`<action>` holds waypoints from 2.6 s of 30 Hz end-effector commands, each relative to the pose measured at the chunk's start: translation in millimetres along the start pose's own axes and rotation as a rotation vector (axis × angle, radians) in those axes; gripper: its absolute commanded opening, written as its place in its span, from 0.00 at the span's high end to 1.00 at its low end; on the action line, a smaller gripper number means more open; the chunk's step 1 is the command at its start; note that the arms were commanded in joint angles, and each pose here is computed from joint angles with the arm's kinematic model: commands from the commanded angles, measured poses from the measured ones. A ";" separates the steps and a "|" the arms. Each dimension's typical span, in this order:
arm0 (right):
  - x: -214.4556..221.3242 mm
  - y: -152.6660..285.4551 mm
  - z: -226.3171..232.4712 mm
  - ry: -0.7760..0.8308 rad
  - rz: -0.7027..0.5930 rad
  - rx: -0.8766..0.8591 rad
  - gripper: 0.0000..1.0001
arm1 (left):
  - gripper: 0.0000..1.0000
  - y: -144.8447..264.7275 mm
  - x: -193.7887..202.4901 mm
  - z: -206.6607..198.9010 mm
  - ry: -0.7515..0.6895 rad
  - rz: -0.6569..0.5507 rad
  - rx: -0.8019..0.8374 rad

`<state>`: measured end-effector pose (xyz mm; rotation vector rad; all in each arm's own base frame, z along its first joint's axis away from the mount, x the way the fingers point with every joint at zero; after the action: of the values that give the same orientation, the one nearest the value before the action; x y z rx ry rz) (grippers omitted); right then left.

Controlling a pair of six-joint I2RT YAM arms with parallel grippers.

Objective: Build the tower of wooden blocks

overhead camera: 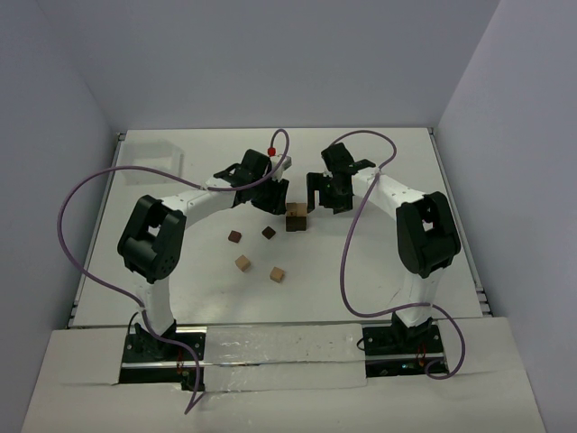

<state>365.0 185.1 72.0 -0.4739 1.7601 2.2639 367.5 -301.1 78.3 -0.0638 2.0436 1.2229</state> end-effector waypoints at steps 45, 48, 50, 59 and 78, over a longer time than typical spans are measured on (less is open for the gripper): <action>-9.3 71.4 63.3 0.082 -0.185 0.134 0.00 | 0.31 170.1 -25.9 61.9 0.064 -0.344 -0.033; -0.2 62.5 84.6 0.107 -0.151 0.149 0.00 | 0.31 178.1 -23.4 71.0 0.087 -0.357 -0.054; -3.1 59.1 87.5 0.110 -0.154 0.168 0.00 | 0.30 180.5 -21.9 72.4 0.088 -0.362 -0.057; -1.5 30.4 80.1 0.127 -0.118 0.265 0.00 | 0.30 194.3 -25.3 70.7 0.084 -0.410 -0.049; -6.2 6.2 72.4 0.072 -0.049 0.261 0.00 | 0.29 195.3 -29.7 67.8 0.089 -0.426 -0.025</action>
<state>349.9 255.7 87.6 -0.5889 2.0605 1.9794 346.0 -148.0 199.9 -0.5023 1.9938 1.0689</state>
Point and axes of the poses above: each gripper's point midway between its finger pads, its own y axis back along the fingers, its own z axis along the line the jaws close on, x = y × z, the point moved 1 cm from there along y, back along the fingers, and after that the axes turned 2 degrees about y, right-handed, at the moved point
